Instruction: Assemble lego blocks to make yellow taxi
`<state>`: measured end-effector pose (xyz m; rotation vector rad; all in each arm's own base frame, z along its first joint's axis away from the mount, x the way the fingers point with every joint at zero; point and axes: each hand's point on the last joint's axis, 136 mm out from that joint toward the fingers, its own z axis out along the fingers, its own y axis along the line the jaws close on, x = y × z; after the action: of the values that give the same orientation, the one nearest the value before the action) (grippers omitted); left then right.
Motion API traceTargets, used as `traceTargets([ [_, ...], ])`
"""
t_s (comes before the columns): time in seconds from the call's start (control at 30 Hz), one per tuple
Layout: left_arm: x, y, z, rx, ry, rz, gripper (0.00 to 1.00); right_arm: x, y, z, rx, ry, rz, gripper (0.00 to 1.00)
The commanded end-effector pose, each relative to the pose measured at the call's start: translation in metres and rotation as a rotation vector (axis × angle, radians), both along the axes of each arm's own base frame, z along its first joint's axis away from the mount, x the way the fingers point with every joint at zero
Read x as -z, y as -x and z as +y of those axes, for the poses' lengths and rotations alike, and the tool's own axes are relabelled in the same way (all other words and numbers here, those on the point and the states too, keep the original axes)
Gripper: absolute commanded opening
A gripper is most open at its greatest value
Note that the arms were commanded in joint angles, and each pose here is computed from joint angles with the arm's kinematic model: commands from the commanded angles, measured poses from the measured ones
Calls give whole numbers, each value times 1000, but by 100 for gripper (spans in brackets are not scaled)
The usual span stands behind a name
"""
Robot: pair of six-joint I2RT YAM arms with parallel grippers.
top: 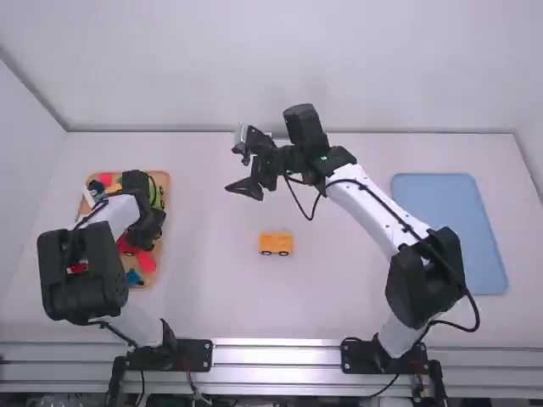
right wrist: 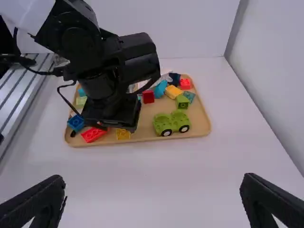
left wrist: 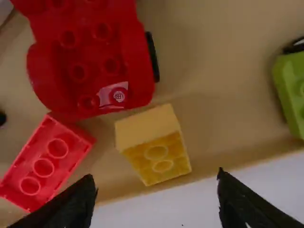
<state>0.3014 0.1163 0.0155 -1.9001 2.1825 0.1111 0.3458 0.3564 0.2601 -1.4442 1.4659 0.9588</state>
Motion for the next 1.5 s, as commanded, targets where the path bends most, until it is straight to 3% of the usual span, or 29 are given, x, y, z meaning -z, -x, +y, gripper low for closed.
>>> traceTargets([
  [0.0, 9, 9, 2, -70, -11, 14, 61, -12, -4, 1, 5, -13, -27, 98],
  [0.17, 21, 7, 0, -63, -20, -25, 57, -11, -6, 0, 17, -6, -29, 98],
  [0.97, 37, 8, 4, -18, -66, -73, 59, -11, -2, 5, 3, -7, -30, 98],
  [1.3, 35, -3, -11, 36, -69, -93, 49, -11, -1, 5, 2, -6, -29, 98],
  [1.47, 34, -3, -10, 34, -76, -92, 36, -10, -2, 4, 4, -4, -24, 98],
])
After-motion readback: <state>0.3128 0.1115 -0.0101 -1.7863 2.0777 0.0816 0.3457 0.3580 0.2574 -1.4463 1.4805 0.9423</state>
